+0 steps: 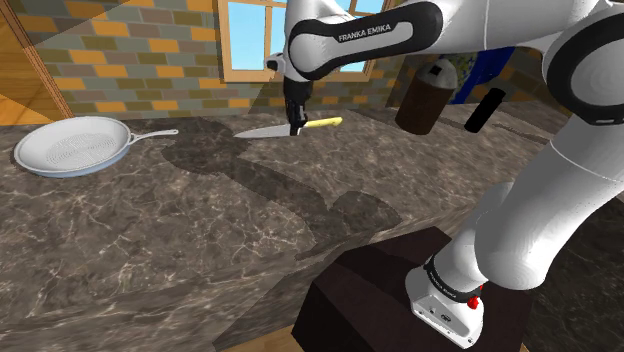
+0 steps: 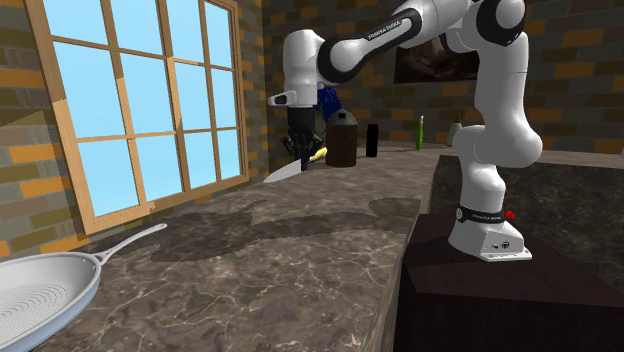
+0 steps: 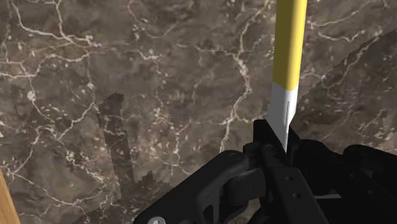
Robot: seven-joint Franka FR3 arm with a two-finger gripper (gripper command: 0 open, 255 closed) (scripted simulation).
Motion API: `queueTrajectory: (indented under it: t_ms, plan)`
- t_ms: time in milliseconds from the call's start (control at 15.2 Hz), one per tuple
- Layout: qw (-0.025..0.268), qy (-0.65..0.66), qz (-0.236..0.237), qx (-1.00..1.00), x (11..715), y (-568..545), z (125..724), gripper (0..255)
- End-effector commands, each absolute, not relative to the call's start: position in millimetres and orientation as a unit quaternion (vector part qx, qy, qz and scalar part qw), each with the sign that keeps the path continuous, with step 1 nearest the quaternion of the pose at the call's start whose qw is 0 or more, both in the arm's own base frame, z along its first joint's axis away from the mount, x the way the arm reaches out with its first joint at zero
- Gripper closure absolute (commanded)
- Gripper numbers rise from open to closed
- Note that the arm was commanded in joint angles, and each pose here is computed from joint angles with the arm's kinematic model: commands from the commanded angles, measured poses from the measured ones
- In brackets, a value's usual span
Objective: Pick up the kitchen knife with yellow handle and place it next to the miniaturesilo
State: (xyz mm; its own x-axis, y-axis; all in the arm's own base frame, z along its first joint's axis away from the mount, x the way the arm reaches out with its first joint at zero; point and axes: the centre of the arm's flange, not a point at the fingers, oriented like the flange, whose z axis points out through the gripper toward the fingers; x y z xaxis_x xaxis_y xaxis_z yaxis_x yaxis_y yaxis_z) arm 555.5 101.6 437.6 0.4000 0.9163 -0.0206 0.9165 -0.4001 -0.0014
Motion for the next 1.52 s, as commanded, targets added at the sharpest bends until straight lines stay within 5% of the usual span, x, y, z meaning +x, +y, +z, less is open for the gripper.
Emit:
queueTrajectory:
  t_ms: [0, 1452]
  plan:
    - [0.005, 0.548, -0.009, 0.837, 556, 101, 448, 255]
    - [0.005, 0.548, -0.009, 0.837, 556, 101, 564, 255]
